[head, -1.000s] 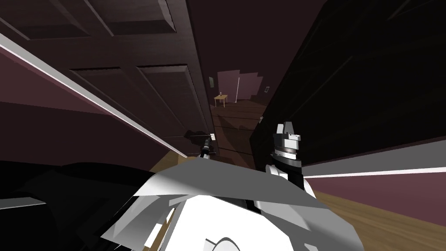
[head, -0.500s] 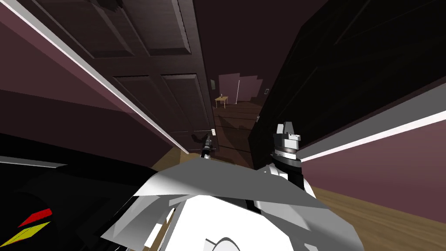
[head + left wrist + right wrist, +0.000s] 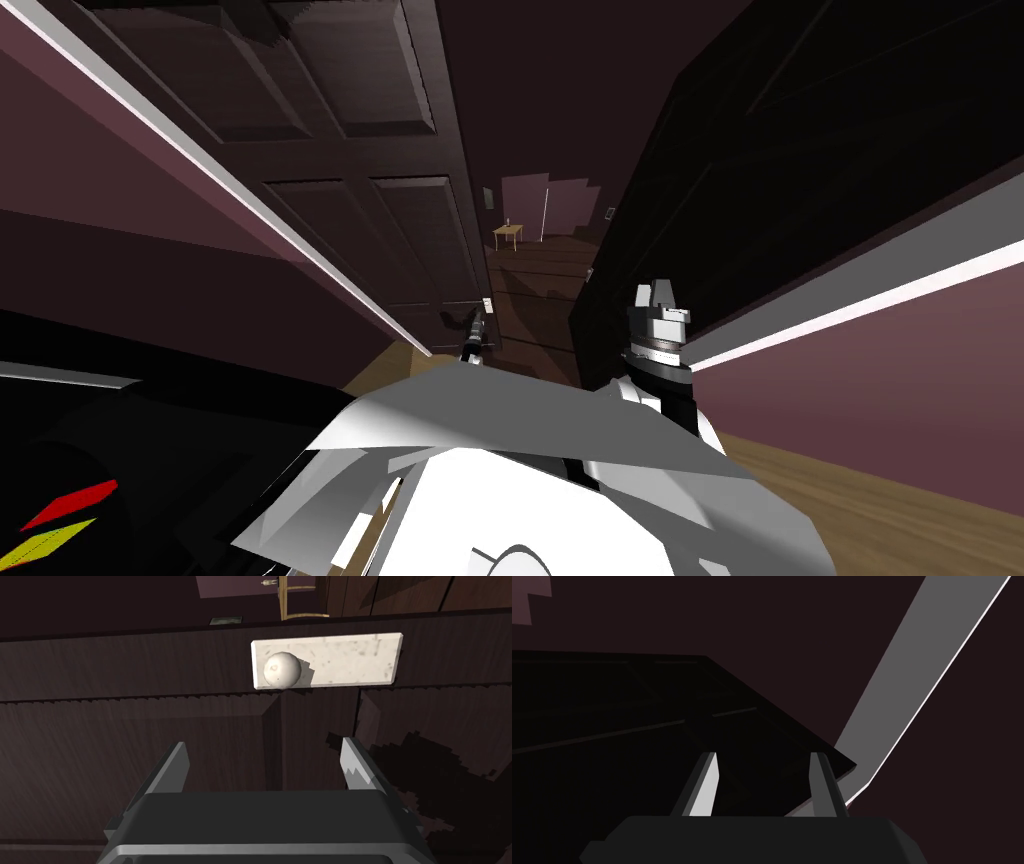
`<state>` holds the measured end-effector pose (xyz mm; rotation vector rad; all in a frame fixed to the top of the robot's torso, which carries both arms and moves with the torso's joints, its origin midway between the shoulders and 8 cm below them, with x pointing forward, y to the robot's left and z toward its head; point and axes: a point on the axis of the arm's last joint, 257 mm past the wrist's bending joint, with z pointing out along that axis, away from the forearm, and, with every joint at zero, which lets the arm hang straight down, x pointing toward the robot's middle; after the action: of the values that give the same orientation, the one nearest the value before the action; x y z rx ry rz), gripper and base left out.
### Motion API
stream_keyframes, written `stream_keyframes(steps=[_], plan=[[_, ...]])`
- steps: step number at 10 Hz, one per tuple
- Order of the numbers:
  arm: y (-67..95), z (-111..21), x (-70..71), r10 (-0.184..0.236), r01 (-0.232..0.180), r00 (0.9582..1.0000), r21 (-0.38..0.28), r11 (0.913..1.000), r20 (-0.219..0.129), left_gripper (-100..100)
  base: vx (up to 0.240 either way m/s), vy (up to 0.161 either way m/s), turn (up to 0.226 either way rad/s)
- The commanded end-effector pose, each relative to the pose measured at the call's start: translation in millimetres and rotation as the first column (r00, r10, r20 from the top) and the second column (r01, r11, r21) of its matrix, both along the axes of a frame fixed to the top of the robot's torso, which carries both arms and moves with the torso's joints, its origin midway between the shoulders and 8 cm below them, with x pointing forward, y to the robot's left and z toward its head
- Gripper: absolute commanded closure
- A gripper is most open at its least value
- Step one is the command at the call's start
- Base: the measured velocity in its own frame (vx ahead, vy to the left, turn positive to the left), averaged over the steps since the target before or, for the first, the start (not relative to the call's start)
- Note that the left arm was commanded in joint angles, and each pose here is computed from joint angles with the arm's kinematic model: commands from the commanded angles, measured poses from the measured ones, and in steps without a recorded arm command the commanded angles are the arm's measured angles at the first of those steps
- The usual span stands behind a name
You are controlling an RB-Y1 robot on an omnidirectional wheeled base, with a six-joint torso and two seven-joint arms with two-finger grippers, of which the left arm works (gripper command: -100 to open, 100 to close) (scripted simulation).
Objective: Push the door open
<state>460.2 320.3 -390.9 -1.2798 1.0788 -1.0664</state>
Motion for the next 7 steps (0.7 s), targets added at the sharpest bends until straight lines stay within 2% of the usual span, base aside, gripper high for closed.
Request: stream_keyframes(steps=[1,3,7], plan=[[2.8,0.3,-0.8,0.004,-0.004,1.0000,0.003,1.0000,0.003,-100,0.236,0.055,-0.026],[5.1,0.4,-1.9,0.010,-0.010,0.9999,0.004,0.9999,0.005,-100,0.204,0.066,-0.030],[4.0,-0.5,-4.0,0.020,-0.020,0.9998,-0.005,0.9998,0.009,-100,0.205,0.027,-0.026]])
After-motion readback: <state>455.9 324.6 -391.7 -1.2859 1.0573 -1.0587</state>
